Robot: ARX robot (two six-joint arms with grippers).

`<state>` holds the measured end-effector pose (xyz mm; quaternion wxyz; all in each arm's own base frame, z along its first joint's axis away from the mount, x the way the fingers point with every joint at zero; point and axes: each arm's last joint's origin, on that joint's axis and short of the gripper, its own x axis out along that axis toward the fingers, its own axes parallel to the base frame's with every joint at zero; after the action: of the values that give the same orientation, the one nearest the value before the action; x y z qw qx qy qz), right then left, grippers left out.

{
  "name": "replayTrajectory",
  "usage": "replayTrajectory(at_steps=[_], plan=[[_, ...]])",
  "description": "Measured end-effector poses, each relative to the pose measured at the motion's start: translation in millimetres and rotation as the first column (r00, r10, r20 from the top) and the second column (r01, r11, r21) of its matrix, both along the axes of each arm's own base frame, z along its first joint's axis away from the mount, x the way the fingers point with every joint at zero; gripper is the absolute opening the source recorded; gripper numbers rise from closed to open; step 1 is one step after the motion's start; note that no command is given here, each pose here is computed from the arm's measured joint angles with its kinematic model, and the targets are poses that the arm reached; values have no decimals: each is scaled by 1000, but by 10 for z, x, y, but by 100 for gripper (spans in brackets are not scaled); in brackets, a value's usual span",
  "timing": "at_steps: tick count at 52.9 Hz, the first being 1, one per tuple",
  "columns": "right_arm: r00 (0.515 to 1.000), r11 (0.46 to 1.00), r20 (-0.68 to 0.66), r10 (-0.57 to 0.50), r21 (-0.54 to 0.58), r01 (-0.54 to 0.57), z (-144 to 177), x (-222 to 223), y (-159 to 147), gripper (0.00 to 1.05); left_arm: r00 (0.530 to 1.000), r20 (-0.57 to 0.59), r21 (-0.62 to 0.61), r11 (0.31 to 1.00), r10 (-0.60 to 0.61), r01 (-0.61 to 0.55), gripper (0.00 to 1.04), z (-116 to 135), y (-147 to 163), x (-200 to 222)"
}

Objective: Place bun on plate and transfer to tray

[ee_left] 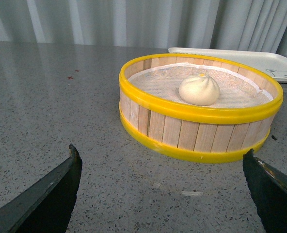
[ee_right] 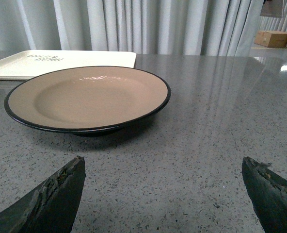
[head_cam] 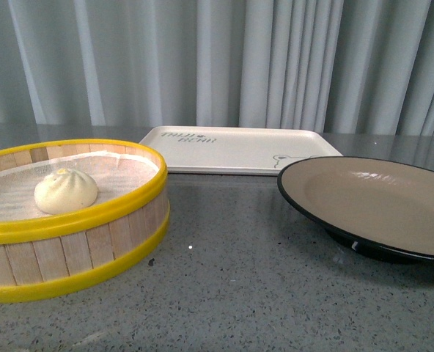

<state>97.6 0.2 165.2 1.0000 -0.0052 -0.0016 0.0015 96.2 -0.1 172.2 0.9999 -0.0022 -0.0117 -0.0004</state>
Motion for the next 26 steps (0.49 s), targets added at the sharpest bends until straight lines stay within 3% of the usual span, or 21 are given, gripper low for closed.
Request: replayTrajectory(at_steps=[6, 11, 18, 26], plan=[[1000, 1000, 0, 0, 0, 0, 0, 0, 0, 96, 1000, -14, -7, 1000, 15, -15, 98, -4, -1, 3], [1000, 1000, 0, -1, 0, 1, 0, 0, 0, 96, 968, -172, -116, 972, 181, -202, 98, 40, 3, 96], [1000, 1000, 0, 0, 0, 0, 0, 0, 0, 96, 988, -104, -185, 974, 111, -128, 98, 383, -15, 397], [1000, 1000, 0, -1, 0, 1, 0, 0, 0, 96, 999, -43, -139, 990, -14, 8, 98, 799, -38, 860]])
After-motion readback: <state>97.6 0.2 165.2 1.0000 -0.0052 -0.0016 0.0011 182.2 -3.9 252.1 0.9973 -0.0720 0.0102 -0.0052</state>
